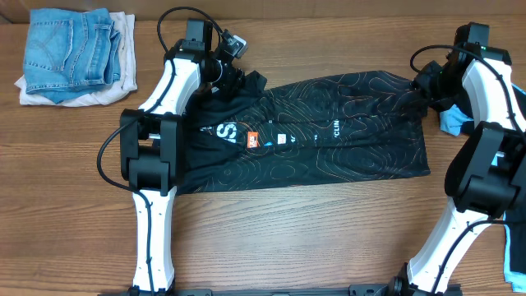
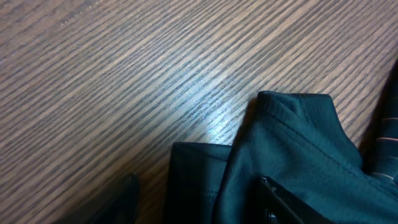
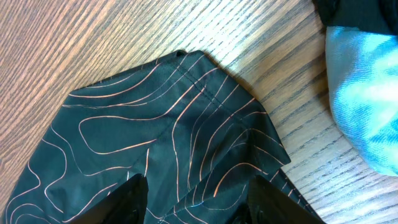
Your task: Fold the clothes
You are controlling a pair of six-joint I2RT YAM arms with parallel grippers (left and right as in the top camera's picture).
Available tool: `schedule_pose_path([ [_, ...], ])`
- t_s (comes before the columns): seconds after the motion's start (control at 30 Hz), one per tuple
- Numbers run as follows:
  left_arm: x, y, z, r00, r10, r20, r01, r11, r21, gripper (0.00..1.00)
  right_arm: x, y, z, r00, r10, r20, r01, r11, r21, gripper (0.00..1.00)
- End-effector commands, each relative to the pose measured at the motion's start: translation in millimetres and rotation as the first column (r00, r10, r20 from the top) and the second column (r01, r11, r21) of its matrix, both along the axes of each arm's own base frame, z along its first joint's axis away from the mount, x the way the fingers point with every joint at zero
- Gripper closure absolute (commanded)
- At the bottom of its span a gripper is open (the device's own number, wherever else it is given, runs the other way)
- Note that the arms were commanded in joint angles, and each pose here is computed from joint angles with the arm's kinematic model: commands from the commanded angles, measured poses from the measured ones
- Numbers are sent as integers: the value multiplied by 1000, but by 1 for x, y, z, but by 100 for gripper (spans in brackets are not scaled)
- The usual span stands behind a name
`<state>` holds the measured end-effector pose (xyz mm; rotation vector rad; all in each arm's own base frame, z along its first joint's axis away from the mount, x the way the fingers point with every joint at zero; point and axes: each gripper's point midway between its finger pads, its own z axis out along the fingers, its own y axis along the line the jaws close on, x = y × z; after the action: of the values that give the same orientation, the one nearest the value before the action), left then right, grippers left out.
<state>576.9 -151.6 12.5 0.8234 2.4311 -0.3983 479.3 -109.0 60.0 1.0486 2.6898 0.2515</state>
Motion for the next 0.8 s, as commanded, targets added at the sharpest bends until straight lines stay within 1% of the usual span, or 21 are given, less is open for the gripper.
schedule_pose_path([
  [0.0, -1, -7, -1, 1000, -24, -3, 24, 1000, -12, 41, 5, 0, 23, 999, 6, 54, -6, 1000, -10, 44],
  [0.1, -3, -7, -2, 1000, -24, -10, 24, 1000, -11, 56, 5, 0, 23, 999, 6, 54, -6, 1000, -10, 46],
  [0.2, -3, -7, -2, 1000, -24, -10, 24, 1000, -11, 63, 5, 0, 23, 999, 6, 54, -5, 1000, -10, 46],
  [0.3, -2, -7, -1, 1000, -24, -8, 24, 1000, -11, 80, 5, 0, 23, 999, 6, 54, -6, 1000, -10, 47],
  [0.33, -2, -7, -1, 1000, -24, -5, 24, 1000, -10, 82, 5, 0, 23, 999, 6, 54, -5, 1000, -10, 47],
  [0.37, 0, -7, 0, 1000, -25, 5, 25, 1000, -10, 91, 5, 0, 23, 998, 6, 55, -6, 1000, -10, 47],
  [0.43, 3, -6, 2, 1000, -23, 18, 23, 1000, -13, 96, 5, 0, 23, 999, 6, 54, -6, 1000, -10, 47],
  [0.67, 11, -7, 22, 998, -23, 59, 24, 1000, -18, 96, 5, 0, 23, 999, 6, 53, -5, 1000, -10, 48],
  [0.73, 13, -8, 32, 997, -20, 70, 22, 1000, -21, 96, 4, 0, 23, 999, 6, 49, -5, 1000, -9, 49],
  [0.77, 13, -8, 38, 997, -19, 73, 21, 1000, -22, 96, 3, 1, 22, 999, 6, 47, -5, 1000, -8, 51],
])
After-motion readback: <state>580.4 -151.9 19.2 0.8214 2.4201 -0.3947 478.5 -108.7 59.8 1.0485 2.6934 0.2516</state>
